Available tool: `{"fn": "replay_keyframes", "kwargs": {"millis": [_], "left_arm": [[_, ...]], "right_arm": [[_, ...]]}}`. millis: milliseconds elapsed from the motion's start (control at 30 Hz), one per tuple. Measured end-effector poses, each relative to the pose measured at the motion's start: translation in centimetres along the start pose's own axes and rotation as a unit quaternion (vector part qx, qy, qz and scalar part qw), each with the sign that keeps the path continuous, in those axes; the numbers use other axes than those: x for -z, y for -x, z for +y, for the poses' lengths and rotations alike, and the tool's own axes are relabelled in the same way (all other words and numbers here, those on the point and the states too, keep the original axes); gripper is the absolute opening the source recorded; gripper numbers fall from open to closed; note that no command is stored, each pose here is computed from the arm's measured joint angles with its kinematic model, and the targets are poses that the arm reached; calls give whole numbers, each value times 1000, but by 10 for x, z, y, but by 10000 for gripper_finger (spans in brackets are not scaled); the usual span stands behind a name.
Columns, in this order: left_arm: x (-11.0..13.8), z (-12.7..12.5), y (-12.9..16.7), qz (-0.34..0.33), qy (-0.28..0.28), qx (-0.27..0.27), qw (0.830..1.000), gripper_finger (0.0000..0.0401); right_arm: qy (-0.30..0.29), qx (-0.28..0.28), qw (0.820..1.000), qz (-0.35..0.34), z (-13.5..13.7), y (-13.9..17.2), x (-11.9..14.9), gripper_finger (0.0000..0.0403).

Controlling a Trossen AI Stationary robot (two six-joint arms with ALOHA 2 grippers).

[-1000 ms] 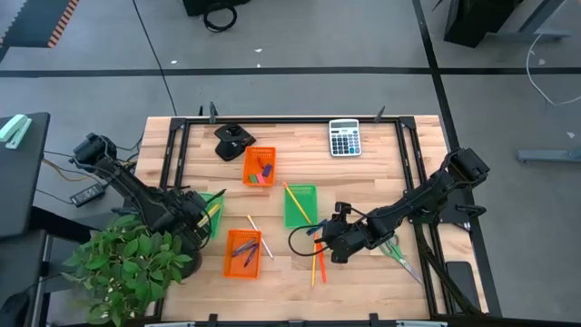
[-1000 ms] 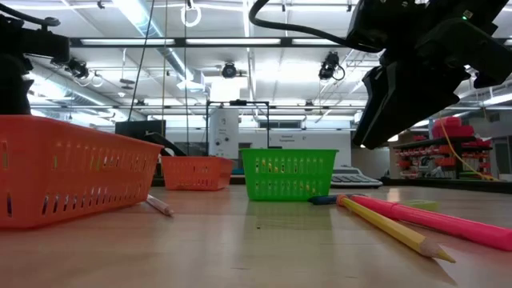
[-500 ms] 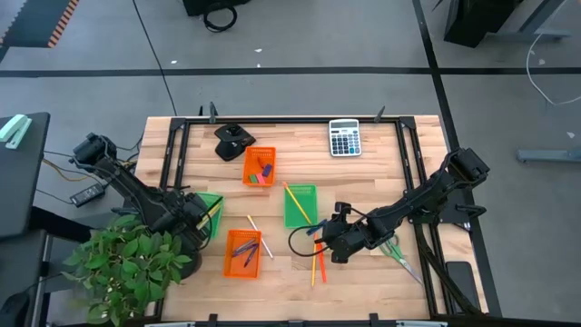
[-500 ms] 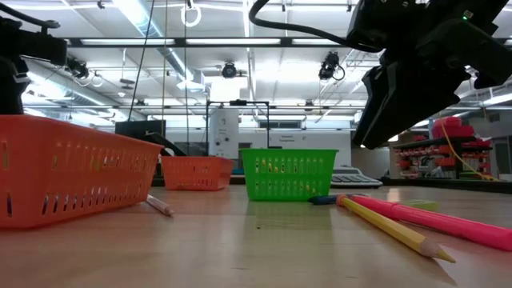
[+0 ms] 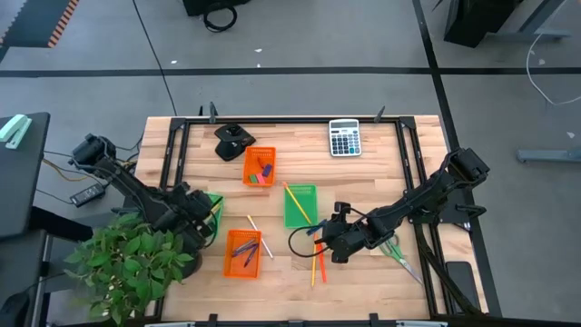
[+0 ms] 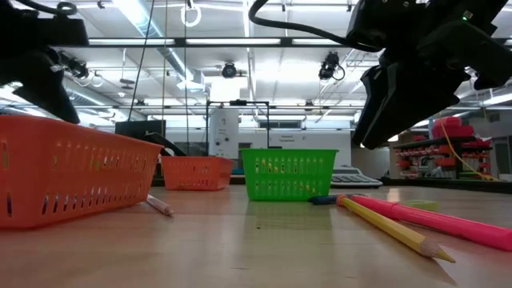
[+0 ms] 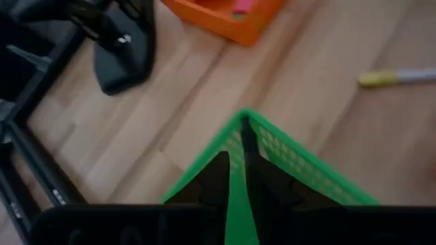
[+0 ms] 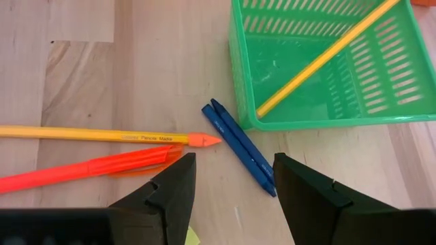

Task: Sort crayons/erasers/pens/pencils in bins
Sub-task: Put the orange pen into the left green basket

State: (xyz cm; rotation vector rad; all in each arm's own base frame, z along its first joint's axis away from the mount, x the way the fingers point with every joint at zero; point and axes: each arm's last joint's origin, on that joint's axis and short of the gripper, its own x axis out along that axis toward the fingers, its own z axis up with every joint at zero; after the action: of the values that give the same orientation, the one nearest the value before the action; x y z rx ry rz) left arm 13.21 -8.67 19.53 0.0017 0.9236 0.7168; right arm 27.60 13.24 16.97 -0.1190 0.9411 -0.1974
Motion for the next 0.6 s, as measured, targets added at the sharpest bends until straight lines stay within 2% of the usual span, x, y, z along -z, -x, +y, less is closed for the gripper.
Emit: {"fn": "replay_keyframes", "kwargs": {"millis": [167, 600], "left_arm": [[-11, 1, -10, -15, 15, -19, 1000, 54], [-41, -4, -31, -30, 5, 9, 1000, 62]], "right_arm": [[2, -4, 1000, -9, 1, 0, -2, 202], [-1, -9, 1000, -8, 1, 0, -2, 202]]}}
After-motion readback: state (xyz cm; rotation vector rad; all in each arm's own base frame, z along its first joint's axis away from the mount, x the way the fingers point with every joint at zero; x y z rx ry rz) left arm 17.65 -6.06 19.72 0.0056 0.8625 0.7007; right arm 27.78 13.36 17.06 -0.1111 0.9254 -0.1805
